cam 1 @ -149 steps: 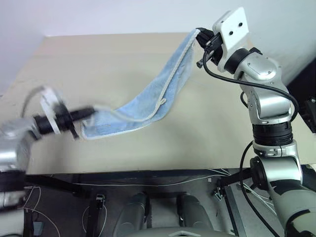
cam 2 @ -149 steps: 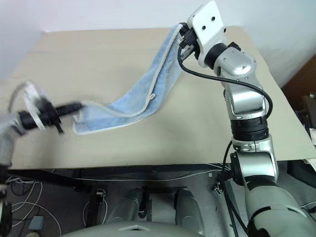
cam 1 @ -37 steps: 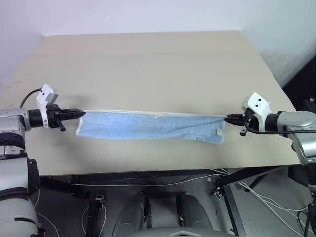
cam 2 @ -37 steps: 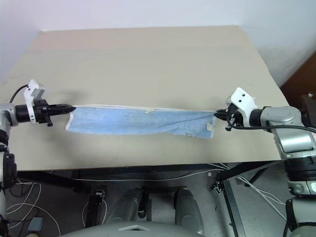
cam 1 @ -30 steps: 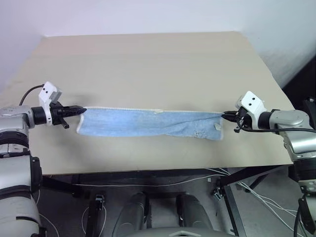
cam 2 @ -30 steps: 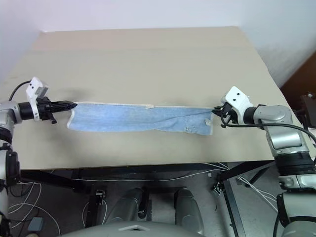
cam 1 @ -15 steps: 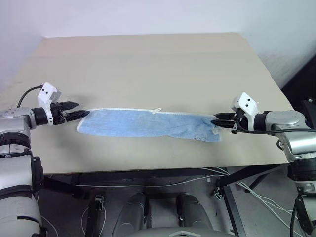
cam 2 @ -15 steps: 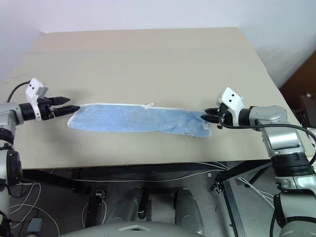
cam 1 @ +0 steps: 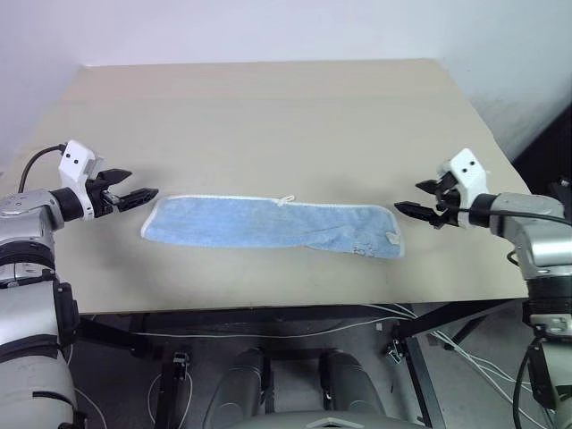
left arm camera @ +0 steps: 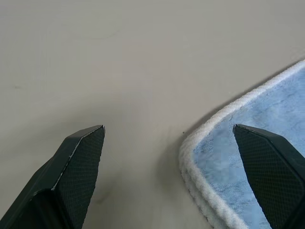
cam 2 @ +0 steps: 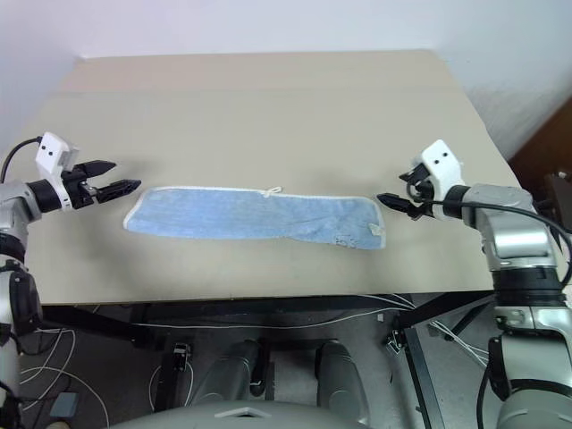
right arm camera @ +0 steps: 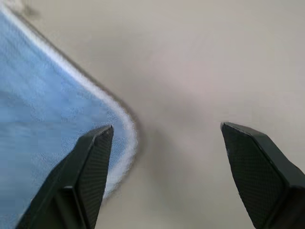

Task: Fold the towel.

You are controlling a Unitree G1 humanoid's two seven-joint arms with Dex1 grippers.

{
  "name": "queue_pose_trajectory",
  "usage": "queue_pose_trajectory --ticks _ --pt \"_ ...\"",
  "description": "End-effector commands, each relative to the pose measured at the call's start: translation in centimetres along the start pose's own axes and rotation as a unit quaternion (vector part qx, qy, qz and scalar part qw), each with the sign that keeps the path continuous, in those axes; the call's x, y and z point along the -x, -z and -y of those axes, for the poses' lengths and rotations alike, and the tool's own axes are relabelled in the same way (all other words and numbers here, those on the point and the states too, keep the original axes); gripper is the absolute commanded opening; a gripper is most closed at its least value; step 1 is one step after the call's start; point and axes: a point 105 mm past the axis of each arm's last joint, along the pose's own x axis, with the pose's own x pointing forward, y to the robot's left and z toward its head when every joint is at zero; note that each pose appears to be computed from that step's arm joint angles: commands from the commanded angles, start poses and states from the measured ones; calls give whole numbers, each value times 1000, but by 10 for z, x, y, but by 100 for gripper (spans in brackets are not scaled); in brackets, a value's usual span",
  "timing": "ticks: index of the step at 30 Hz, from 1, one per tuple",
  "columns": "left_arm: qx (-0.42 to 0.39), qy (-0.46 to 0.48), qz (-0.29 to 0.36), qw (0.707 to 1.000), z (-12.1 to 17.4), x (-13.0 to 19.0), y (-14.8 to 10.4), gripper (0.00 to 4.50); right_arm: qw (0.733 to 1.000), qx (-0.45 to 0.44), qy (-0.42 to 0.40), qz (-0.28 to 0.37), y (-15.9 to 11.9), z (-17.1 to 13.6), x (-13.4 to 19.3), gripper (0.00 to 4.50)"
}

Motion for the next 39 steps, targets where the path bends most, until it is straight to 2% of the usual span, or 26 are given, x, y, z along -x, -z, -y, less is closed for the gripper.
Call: queue_pose_trajectory --ticks 1,4,9,16,23,29,39 --pt "-5 59 49 997 13 -2 -22 450 995 -94 -46 1 -1 -19 18 378" --pt "-5 120 59 991 35 -10 -23 450 979 -188 -72 -5 5 -32 26 378" --pt "-10 178 76 981 70 -26 -29 450 956 -278 -90 5 9 -45 40 378" --pt "2 249 95 964 119 -42 -39 450 936 -331 -113 45 22 -54 57 378" --pt "12 289 102 952 147 -56 -44 450 910 -382 -141 74 29 -69 64 378" --pt "13 323 95 942 164 -60 -43 450 881 -444 -143 82 37 -99 63 378" --pt "-5 354 89 931 191 -67 -41 450 848 -503 -107 127 34 -106 30 378"
